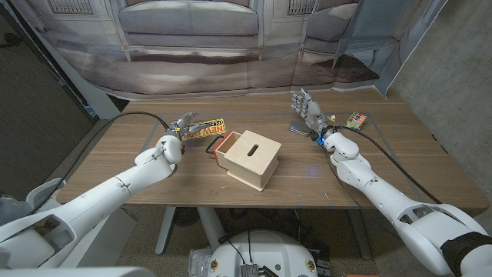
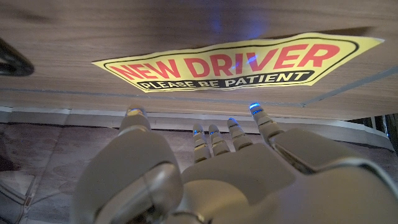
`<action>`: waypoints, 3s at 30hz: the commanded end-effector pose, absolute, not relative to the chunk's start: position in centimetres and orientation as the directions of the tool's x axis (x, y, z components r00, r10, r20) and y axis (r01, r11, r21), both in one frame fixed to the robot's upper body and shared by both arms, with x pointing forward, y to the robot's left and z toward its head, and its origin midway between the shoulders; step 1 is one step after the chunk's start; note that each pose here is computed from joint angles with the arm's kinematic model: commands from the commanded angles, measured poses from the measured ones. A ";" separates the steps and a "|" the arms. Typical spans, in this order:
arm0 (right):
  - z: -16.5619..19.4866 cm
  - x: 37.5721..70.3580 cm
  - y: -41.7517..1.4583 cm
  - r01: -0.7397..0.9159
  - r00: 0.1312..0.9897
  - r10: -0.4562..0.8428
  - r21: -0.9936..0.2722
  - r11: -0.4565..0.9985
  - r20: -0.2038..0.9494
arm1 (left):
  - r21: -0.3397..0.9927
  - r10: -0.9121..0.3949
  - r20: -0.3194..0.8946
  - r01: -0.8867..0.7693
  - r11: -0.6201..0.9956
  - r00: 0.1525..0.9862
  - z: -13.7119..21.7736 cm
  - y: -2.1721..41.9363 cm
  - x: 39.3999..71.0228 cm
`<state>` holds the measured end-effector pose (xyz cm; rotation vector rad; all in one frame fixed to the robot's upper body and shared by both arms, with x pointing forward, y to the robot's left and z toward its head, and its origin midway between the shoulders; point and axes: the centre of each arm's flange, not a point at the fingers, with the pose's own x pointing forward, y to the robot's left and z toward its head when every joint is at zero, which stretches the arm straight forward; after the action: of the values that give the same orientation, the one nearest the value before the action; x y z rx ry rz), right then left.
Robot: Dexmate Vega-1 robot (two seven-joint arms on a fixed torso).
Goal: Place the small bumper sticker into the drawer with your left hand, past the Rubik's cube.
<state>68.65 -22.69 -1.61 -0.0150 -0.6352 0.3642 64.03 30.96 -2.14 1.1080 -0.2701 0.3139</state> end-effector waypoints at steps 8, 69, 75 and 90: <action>-1.5 68.8 -22.8 -0.326 0.741 0.337 -0.127 0.937 0.581 | 0.838 0.120 0.352 -0.370 0.401 0.928 -2.3 30.7 64.8; -1.8 69.1 -22.3 -0.335 0.743 0.342 -0.123 0.934 0.576 | 0.824 0.115 0.329 -0.344 0.451 0.937 -4.7 30.5 66.0; -1.7 69.2 -22.2 -0.336 0.743 0.338 -0.116 0.935 0.577 | 0.819 0.117 0.335 -0.351 0.455 0.935 -4.6 30.6 66.0; -2.0 69.4 -22.4 -0.334 0.747 0.338 -0.115 0.935 0.572 | 0.816 0.115 0.340 -0.353 0.457 0.934 -4.6 30.3 66.3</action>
<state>69.26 -22.35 -1.90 -0.0021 -0.6302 0.3659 66.01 30.43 -4.52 1.0646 -0.2479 0.2935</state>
